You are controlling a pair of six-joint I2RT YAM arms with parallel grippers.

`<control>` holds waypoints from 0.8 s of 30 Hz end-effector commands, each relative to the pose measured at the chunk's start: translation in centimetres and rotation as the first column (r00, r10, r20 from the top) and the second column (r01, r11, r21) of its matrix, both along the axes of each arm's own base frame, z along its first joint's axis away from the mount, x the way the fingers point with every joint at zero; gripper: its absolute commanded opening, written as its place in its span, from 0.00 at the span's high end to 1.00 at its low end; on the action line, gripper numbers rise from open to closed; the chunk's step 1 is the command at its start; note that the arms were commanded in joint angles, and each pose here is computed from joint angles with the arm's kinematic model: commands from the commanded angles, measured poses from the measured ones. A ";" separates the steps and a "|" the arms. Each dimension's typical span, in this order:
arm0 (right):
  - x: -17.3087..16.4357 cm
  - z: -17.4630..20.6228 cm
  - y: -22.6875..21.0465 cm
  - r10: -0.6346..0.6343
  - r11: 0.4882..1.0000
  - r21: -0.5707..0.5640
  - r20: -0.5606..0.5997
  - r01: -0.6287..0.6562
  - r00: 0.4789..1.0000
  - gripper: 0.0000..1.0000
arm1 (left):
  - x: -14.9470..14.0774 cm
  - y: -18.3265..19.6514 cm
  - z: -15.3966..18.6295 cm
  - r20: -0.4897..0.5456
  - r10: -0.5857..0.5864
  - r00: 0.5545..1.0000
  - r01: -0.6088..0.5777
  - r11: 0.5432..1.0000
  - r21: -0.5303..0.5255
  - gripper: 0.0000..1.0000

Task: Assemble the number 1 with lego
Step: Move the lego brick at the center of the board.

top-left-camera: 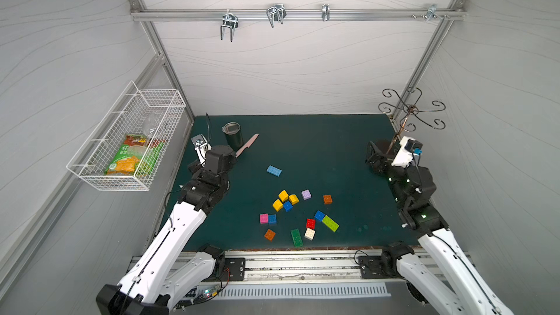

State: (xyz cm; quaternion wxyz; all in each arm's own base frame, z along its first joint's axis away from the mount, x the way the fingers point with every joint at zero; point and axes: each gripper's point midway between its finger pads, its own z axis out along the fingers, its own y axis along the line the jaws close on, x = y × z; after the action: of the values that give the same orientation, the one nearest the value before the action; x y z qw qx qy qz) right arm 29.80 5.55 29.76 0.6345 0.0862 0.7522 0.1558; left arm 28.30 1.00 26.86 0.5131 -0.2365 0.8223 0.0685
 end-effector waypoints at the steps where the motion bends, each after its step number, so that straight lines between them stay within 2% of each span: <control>1: -2.3 -9.3 1.9 0.159 0.974 0.212 -0.417 -0.075 0.895 0.01 | -3.2 -1.1 -3.0 -0.151 -0.093 0.984 0.079 0.992 -0.094 0.00; 3: -2.4 -10.4 3.4 0.252 0.956 0.259 -0.472 -0.140 0.845 0.03 | -4.4 -1.1 -4.1 -0.190 -0.115 0.975 0.082 0.981 -0.175 0.00; 5: -3.1 -11.6 5.6 0.335 0.939 0.269 -0.571 -0.215 0.749 0.11 | -5.2 -1.0 -5.3 -0.231 -0.145 0.962 0.074 0.954 -0.291 0.00; 7: -4.2 -12.9 7.8 0.314 0.947 0.172 -0.680 -0.272 0.662 0.14 | -6.0 -0.6 -5.8 -0.273 -0.142 0.951 0.040 0.937 -0.348 0.00; 9: -5.4 -13.9 10.1 0.257 0.941 0.055 -0.759 -0.334 0.598 0.14 | -6.4 -0.6 -6.0 -0.319 -0.147 0.936 0.028 0.937 -0.348 0.00; 12: -6.7 -15.1 14.8 0.277 0.907 0.041 -0.809 -0.419 0.518 0.17 | -6.8 -1.8 -5.8 -0.369 -0.227 0.902 0.078 0.922 -0.378 0.00; 14: -7.1 -15.8 18.2 0.307 0.879 0.044 -0.815 -0.475 0.492 0.19 | -6.5 -3.2 -5.4 -0.325 -0.314 0.892 0.164 0.895 -0.415 0.00; 16: -7.0 -16.6 20.5 0.299 0.865 0.026 -0.829 -0.502 0.473 0.19 | -6.3 -4.8 -4.9 -0.225 -0.395 0.891 0.263 0.851 -0.454 0.00; 18: -6.7 -17.3 22.8 0.300 0.847 0.020 -0.843 -0.531 0.447 0.19 | -6.4 -5.4 -5.1 -0.174 -0.413 0.894 0.290 0.830 -0.477 0.01; 24: -4.8 -18.7 27.7 0.262 0.824 -0.012 -0.878 -0.566 0.400 0.21 | -6.5 -5.1 -5.3 -0.182 -0.394 0.901 0.273 0.840 -0.469 0.08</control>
State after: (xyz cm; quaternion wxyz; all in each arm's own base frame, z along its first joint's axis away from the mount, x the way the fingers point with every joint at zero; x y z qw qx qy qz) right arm 24.57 32.84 10.95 0.1370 -0.1485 0.9676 0.1516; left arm 20.79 -3.44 20.83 0.3171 -0.1981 0.9142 -0.1562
